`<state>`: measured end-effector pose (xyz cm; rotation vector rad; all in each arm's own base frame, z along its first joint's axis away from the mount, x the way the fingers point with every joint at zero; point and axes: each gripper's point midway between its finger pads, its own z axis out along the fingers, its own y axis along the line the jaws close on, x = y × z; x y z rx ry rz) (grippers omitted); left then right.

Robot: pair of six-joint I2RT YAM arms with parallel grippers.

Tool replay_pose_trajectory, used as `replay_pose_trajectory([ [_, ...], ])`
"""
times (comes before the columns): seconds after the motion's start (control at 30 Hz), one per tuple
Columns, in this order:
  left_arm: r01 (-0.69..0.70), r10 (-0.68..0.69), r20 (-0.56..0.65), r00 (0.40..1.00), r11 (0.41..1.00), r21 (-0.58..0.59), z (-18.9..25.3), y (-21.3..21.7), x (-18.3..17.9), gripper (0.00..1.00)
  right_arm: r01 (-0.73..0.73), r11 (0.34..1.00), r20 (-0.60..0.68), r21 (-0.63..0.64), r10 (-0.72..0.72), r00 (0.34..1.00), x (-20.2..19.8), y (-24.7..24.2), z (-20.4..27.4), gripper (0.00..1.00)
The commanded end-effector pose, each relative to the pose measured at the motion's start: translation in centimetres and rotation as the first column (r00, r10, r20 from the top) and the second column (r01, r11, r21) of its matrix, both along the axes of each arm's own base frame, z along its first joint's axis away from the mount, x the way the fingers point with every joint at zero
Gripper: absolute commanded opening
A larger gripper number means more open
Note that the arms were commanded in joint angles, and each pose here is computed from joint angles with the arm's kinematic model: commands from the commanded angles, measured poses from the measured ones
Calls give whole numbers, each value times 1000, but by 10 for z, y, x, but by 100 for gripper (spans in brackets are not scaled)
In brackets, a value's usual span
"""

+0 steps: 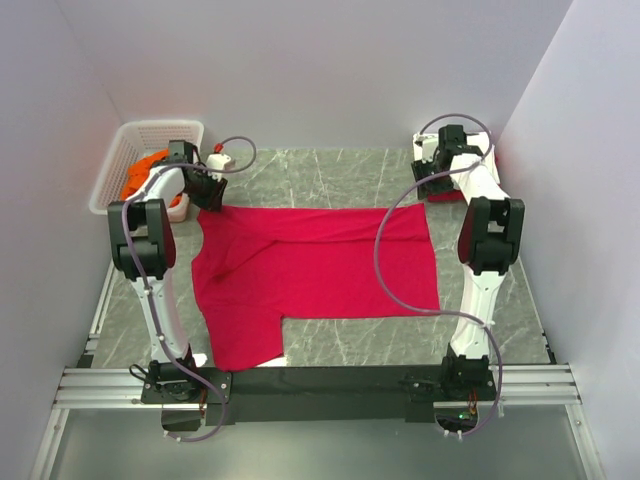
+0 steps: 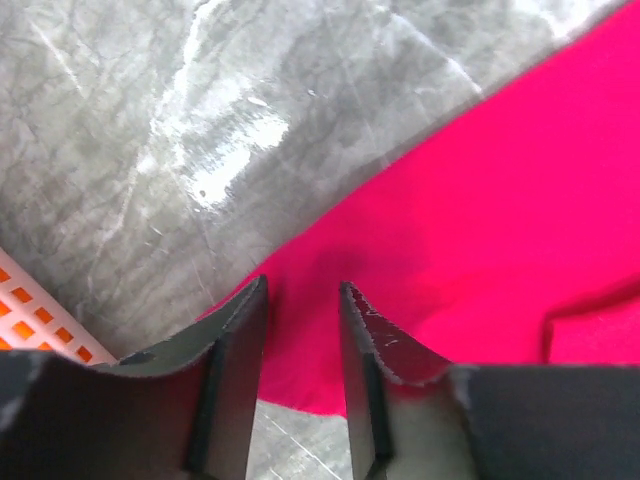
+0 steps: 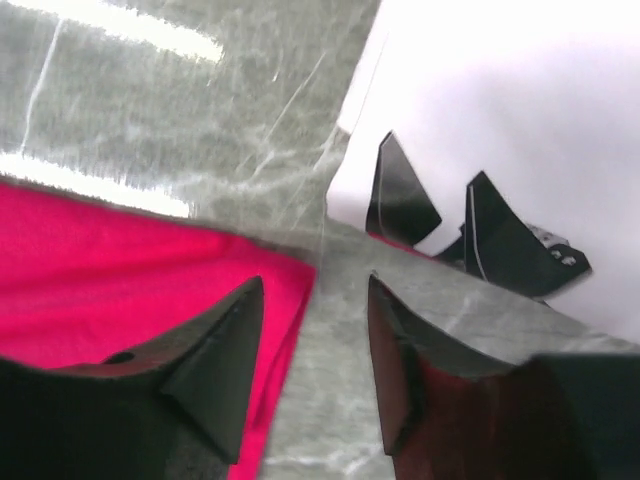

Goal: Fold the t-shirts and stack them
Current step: Fold the tshirt

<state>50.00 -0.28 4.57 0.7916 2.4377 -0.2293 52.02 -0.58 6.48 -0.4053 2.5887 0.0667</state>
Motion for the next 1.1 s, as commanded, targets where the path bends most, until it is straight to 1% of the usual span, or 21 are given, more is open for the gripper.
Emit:
replay_pose_trajectory([
  [0.0, 15, -10, 141, 990, 999, -39, 77, 8, -1, 42, -46, 999, 44, -8, 46, 998, -17, 10, 48, 55],
  [0.07, 21, -11, 148, 989, 998, -65, 92, 3, -12, 43, -74, 997, 25, -1, 74, 997, -30, 18, 50, 55],
  [0.13, 36, -23, 124, 992, 995, -98, 91, -9, -23, 44, -84, 996, 20, 7, 84, 996, -39, 20, 56, 51],
  [0.2, 48, -39, 76, 996, 992, -118, 82, -21, -38, 45, -140, 990, -16, 34, 141, 990, -50, 44, 53, 47],
  [0.23, 53, -46, 58, 997, 990, -128, 77, -26, -43, 47, -147, 988, -36, 39, 148, 988, -54, 48, 51, 46],
  [0.27, 52, -46, 44, 998, 990, -132, 72, -29, -48, 54, -160, 986, -49, 46, 162, 986, -57, 52, 48, 45],
  [0.33, 42, -40, 15, 999, 988, -149, 60, -36, -58, 55, -181, 981, -86, 66, 186, 979, -64, 61, 38, 43],
  [0.37, 38, -40, -5, 999, 988, -153, 51, -38, -63, 55, -186, 980, -93, 71, 192, 977, -65, 64, 34, 42],
  [0.5, 26, -31, -25, 999, 985, -172, 44, -43, -65, 53, -201, 975, -131, 94, 212, 968, -72, 72, 22, 39],
  [0.57, 38, -47, -44, 998, 982, -184, 39, -47, -67, 53, -207, 973, -148, 100, 220, 964, -75, 75, 17, 38],
  [0.63, 56, -76, -94, 993, 979, -197, 31, -54, -75, 52, -209, 973, -164, 101, 223, 961, -78, 76, 12, 37],
  [0.73, 72, -100, -129, 987, 976, -205, 24, -62, -85, 51, -210, 973, -190, 96, 225, 956, -82, 74, 3, 35],
  [0.87, 84, -123, -161, 979, 971, -225, 14, -71, -98, 51, -209, 975, -224, 73, 221, 949, -88, 69, -8, 34],
  [0.97, 65, -111, -182, 977, 969, -240, 8, -73, -99, 51, -211, 975, -235, 66, 221, 947, -90, 67, -12, 34],
  [1.0, 91, -137, -185, 973, 967, -236, 6, -85, -101, 51, -210, 976, -234, 62, 219, 947, -90, 67, -12, 34],
  [1.07, 81, -128, -197, 972, 970, -229, 0, -87, -101, 51, -210, 976, -236, 56, 218, 947, -90, 66, -12, 34],
])
